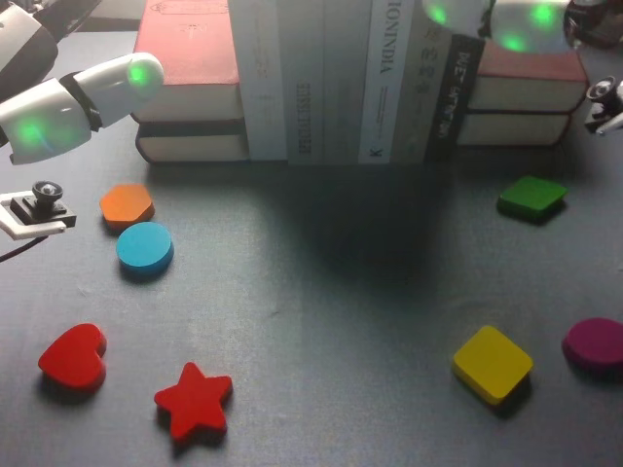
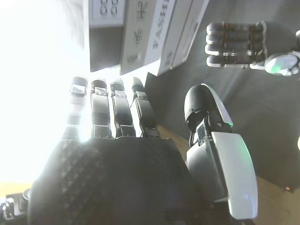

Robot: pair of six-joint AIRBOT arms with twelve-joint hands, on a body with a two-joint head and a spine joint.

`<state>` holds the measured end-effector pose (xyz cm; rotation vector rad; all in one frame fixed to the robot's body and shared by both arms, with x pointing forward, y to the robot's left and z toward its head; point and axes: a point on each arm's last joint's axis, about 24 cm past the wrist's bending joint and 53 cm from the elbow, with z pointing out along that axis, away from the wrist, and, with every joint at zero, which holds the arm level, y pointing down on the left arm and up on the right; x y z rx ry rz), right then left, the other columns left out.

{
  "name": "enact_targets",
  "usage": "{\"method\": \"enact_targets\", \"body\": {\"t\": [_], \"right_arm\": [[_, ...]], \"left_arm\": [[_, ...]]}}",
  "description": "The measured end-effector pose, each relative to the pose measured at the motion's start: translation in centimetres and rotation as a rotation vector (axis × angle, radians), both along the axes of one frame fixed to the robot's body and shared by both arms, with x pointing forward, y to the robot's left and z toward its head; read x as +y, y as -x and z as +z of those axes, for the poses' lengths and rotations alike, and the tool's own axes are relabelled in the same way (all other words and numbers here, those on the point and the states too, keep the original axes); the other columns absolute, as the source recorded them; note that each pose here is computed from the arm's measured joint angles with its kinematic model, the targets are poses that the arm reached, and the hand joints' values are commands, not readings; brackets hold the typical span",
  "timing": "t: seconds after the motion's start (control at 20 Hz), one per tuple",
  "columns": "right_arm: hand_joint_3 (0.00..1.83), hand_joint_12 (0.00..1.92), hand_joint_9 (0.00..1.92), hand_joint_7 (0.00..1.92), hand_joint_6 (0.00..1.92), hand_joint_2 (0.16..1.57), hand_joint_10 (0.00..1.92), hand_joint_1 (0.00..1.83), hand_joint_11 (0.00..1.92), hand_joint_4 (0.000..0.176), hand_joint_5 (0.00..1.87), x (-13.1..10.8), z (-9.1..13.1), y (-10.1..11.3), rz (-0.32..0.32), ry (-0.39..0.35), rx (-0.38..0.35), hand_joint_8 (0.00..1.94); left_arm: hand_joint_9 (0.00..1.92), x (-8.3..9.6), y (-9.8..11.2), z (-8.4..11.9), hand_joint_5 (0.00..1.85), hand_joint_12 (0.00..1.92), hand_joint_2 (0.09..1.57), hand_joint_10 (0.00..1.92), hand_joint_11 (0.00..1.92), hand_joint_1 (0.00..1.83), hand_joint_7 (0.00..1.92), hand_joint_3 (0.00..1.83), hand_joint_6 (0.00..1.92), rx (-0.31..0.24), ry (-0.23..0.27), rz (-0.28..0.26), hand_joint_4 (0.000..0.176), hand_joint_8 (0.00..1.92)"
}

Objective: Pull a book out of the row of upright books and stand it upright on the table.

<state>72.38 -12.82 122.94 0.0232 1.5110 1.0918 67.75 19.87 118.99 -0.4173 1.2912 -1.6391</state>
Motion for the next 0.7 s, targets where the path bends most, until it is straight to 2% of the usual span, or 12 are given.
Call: {"method": "enact_targets", "body": {"t": [0.05, 0.1, 0.15, 0.45, 0.65, 0.7], "right_arm": [[0.0, 0.0, 0.0, 0.01, 0.17, 1.36, 0.0, 0.2, 0.0, 0.0, 0.61, 0.0, 0.2, 0.0, 0.001, -0.004, -0.006, 0.0], [0.0, 0.0, 0.0, 0.06, 0.21, 1.37, 0.0, 0.23, 0.0, 0.0, 0.7, 0.0, 0.6, 0.1, 0.003, -0.013, -0.016, 0.02], [0.0, 0.0, 0.0, 0.1, 0.23, 1.36, 0.0, 0.25, 0.0, 0.0, 0.75, 0.1, 0.9, 0.2, 0.008, -0.021, -0.024, 0.03], [0.0, 0.0, 0.0, 0.16, 0.26, 1.35, 0.0, 0.19, 0.0, 0.0, 0.8, 0.7, 2.0, 2.9, 0.061, -0.035, -0.068, 0.02], [0.0, 0.0, 0.0, 0.16, 0.25, 1.35, 0.0, 0.19, 0.0, 0.0, 0.77, 0.8, 1.5, 5.5, 0.112, -0.056, -0.08, 0.01], [0.0, 0.0, 0.0, 0.19, 0.21, 1.37, 0.0, 0.19, 0.0, 0.0, 0.81, 0.8, 1.4, 5.8, 0.121, -0.063, -0.079, 0.0]], "left_arm": [[0.0, 0.0, 0.0, 0.0, 0.05, 0.0, 1.35, 0.0, 0.0, 0.32, 0.0, 0.0, 0.01, -0.001, 0.0, 0.0, 0.066, 0.0], [0.0, 0.0, 0.0, 0.0, 0.05, 0.0, 1.35, 0.0, 0.0, 0.3, 0.0, 0.0, 0.0, -0.001, 0.002, 0.0, 0.075, 0.0], [0.0, 0.2, 0.0, 0.0, 0.05, 0.0, 1.35, 0.0, 0.0, 0.3, 0.0, 0.0, 0.0, -0.002, 0.006, 0.004, 0.073, 0.0], [0.0, 0.4, 0.1, 0.1, 0.04, 0.0, 1.36, 0.0, 0.0, 0.25, 0.0, 0.0, 0.0, -0.004, 0.014, 0.005, 0.085, 0.0], [0.0, 0.8, 0.2, -0.1, 0.04, 0.0, 1.35, 0.0, 0.0, 0.27, 0.0, 0.0, 0.0, 0.0, 0.019, 0.015, 0.073, 0.0], [0.0, 0.8, 0.2, -0.1, 0.02, 0.0, 1.34, 0.0, 0.0, 0.33, 0.0, 0.0, 0.01, 0.001, 0.019, 0.016, 0.069, 0.0]]}}
